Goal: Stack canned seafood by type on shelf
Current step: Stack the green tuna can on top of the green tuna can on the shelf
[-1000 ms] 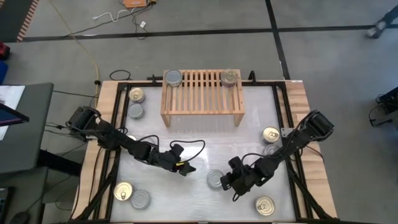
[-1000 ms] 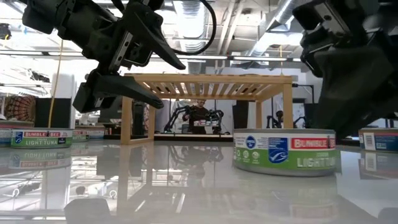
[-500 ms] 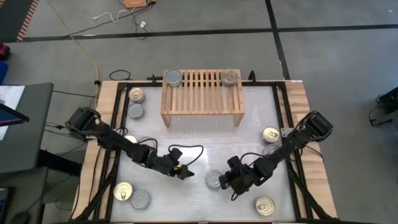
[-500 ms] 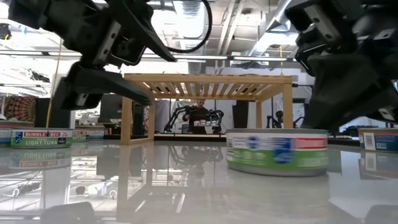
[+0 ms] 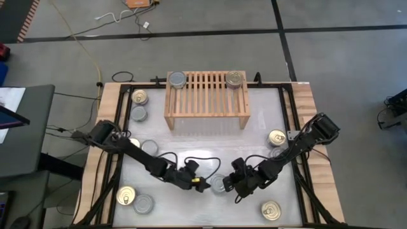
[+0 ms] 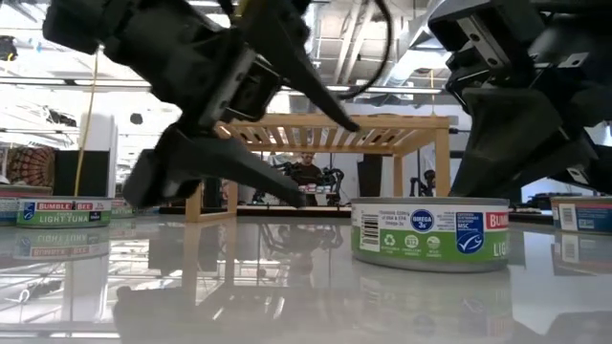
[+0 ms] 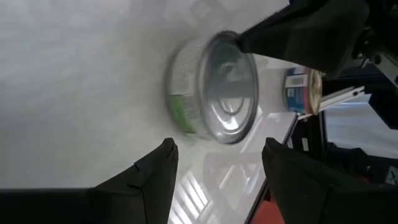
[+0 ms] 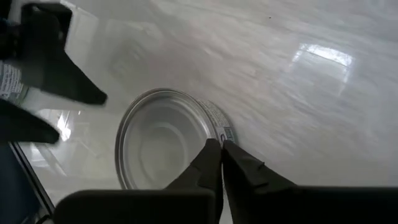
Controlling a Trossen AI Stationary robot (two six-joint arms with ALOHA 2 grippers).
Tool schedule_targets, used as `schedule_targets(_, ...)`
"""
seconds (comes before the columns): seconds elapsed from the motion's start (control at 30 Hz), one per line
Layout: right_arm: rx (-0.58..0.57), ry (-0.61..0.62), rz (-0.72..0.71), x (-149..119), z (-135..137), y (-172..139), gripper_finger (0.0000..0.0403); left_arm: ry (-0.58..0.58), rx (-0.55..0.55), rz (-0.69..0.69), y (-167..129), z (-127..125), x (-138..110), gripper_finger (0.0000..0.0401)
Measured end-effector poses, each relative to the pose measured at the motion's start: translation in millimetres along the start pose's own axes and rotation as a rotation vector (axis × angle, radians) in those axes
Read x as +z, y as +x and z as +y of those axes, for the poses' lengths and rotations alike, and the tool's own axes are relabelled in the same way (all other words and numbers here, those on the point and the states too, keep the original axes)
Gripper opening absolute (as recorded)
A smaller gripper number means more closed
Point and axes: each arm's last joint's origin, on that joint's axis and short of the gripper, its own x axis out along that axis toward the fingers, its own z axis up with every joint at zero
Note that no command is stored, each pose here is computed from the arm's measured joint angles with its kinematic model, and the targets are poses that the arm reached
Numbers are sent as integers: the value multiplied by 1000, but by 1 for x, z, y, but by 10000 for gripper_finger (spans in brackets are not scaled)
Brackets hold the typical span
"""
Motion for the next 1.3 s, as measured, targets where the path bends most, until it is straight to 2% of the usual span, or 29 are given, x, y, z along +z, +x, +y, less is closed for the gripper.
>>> schedule_targets(0.27, 16, 69, -86, 2, 1, 0, 16, -62, 27, -4, 11, 4, -2, 224)
schedule_targets(0.5, -16, 42, -62, -3, -3, 3, 20, -67, 16, -34, 12, 3, 1, 224)
schedule_targets(0.6, 7, 52, -61, -9, -2, 8, 17, -71, 12, -41, 19, 8, 2, 224)
schedule_targets(0.77, 14, 48, -52, -12, -2, 9, 20, -129, -49, -18, 31, 13, -1, 224)
schedule_targets(1.3, -44, 43, -10, -16, -8, 8, 17, -180, -40, 38, 32, 15, -2, 224)
